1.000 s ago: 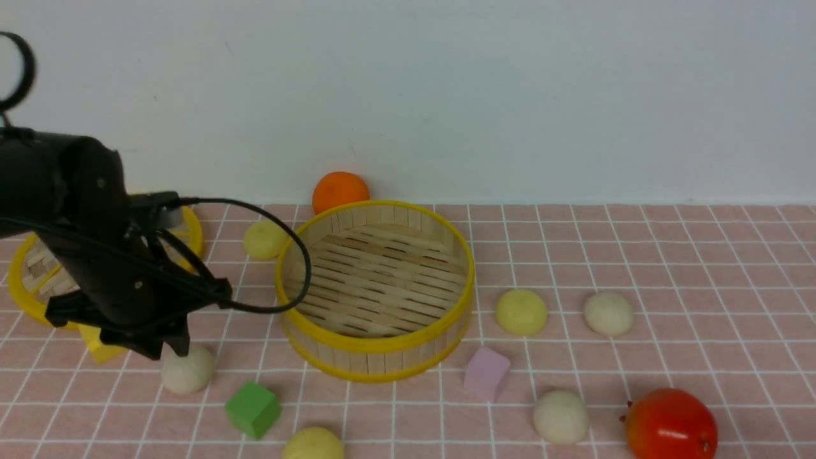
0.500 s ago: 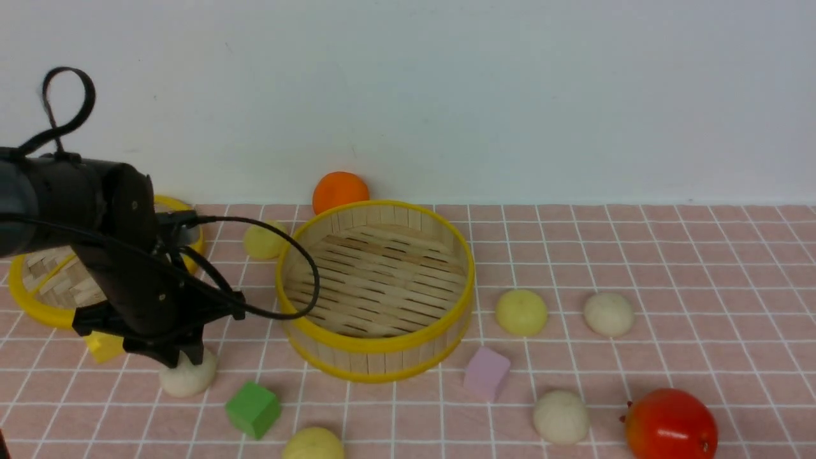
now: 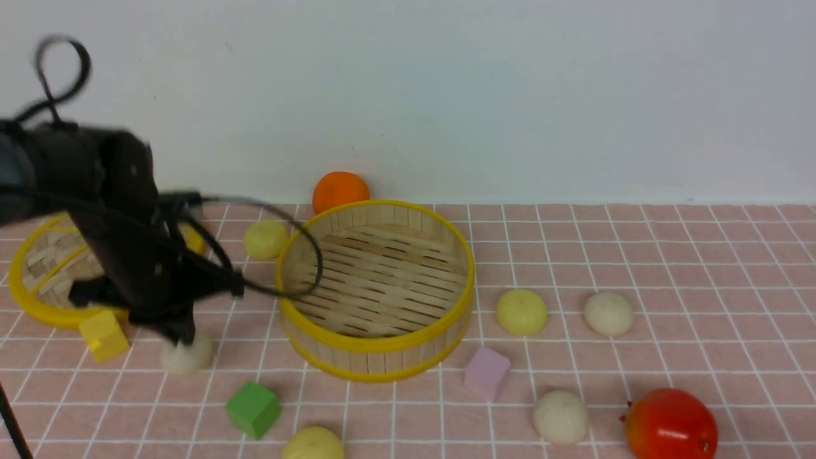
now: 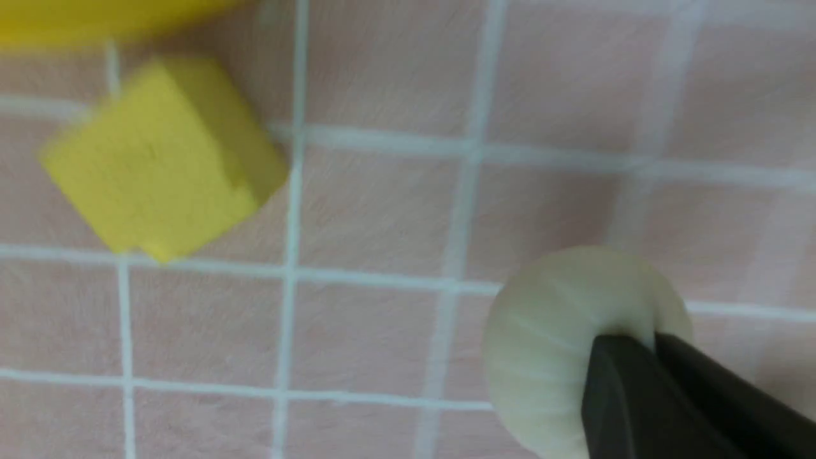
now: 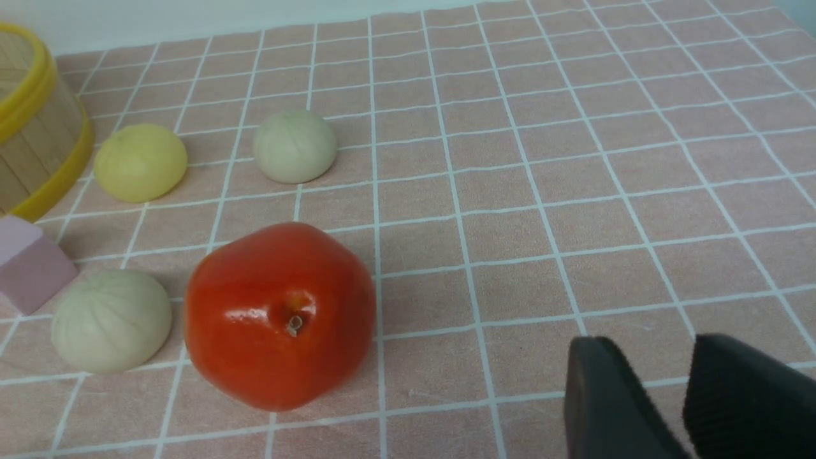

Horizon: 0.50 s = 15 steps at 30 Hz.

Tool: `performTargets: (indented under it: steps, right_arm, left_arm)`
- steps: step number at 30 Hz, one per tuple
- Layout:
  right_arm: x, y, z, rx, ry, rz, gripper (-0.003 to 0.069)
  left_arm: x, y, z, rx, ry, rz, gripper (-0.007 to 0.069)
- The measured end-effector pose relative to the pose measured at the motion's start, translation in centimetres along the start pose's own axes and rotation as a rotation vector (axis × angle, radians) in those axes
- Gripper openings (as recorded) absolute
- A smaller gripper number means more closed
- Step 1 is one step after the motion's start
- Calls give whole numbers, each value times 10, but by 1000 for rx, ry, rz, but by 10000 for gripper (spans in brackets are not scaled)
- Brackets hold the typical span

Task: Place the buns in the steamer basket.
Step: Use the left arm to put the steamed stuffed bun into the steamer

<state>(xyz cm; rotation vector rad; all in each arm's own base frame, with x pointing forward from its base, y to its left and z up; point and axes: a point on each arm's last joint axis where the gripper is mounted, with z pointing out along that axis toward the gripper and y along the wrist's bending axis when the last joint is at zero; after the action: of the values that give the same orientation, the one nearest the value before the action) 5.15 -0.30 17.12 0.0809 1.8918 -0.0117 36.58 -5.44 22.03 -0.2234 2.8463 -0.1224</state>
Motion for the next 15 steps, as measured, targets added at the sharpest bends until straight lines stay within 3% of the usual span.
performTargets:
  steps: [4,7,11,15]
  right_arm:
    - [0,0,0,0,0,0,239]
    - [0,0,0,0,0,0,239]
    - [0,0,0,0,0,0,239]
    - [0,0,0,0,0,0,239]
  left_arm:
    - [-23,-26,-70,193,-174,5,13]
    - [-31,-48,-91,304,-234,31,13]
    - [-35,-71,-70,342,-217,54,13]
    - [-37,-80,-24,320,-133,26,13]
